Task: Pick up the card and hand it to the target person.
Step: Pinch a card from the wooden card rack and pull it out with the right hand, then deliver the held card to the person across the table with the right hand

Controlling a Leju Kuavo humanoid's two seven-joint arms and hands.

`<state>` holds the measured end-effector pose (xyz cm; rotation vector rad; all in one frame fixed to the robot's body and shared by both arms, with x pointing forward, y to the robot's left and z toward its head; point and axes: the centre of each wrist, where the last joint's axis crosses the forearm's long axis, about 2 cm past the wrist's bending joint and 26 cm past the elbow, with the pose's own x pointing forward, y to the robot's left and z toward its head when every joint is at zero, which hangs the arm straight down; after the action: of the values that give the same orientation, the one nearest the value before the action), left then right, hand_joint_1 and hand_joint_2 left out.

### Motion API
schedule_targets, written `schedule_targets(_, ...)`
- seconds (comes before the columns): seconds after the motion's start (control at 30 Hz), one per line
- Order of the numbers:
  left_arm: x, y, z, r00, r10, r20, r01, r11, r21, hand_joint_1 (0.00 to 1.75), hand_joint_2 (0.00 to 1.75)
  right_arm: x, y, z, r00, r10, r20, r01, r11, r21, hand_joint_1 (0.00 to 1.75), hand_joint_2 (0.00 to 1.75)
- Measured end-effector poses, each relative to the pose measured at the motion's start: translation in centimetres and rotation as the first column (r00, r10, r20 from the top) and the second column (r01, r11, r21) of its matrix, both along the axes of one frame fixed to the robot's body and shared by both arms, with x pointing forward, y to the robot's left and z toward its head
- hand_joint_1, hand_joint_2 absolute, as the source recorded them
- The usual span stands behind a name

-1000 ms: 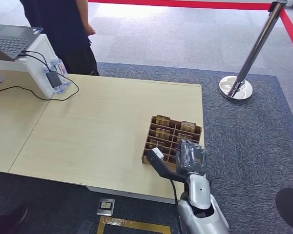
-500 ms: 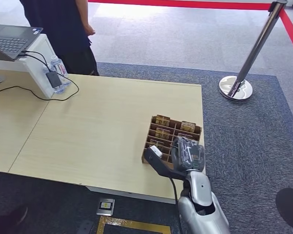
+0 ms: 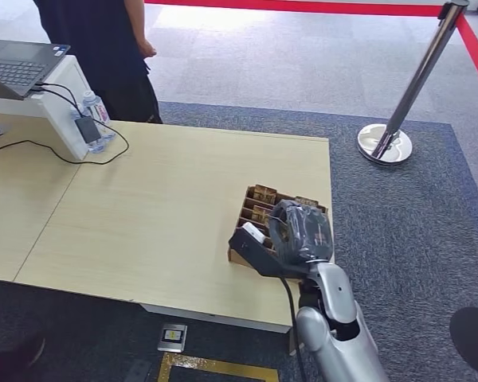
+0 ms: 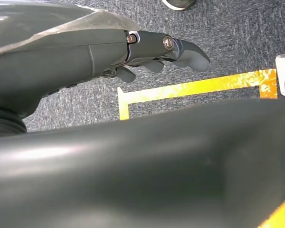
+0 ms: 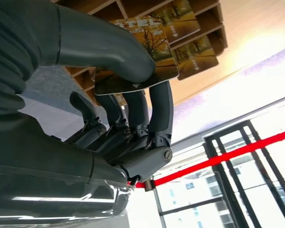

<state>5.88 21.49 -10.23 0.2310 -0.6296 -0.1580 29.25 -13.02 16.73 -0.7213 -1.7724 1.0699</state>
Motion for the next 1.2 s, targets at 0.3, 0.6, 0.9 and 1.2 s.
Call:
schedule_targets(0.3, 0.0, 0.0, 0.0, 1.0, 0.004, 0.001, -0.004, 1.0, 0.005, 0.0, 0.0, 0.8, 1.1, 2.1, 0.989, 0.148, 0.01, -0.148, 0.985, 0.085, 1.52, 1.75)
schedule_targets(0.6, 0.1, -0.1, 0.0, 1.0, -0.001, -0.001, 0.001, 1.0, 0.002, 0.0, 0.0, 3.3, 3.9, 4.1, 0.974, 0.226, -0.014, -0.223, 0.97, 0.1, 1.56, 1.75)
schedule_targets(0.9, 0.3, -0.4, 0.1, 1.0, 0.001, -0.017, 0.0, 1.0, 0.005, 0.0, 0.0, 6.5, 6.6, 6.1, 0.972, 0.233, -0.044, -0.231, 0.972, 0.032, 1.55, 1.75)
schedule_targets(1.2, 0.6, -0.6, 0.2, 1.0, -0.006, -0.022, 0.007, 1.0, 0.007, 0.0, 0.0, 9.4, 9.7, 10.0, 0.986, 0.169, 0.0, -0.169, 0.985, -0.039, 1.54, 1.75)
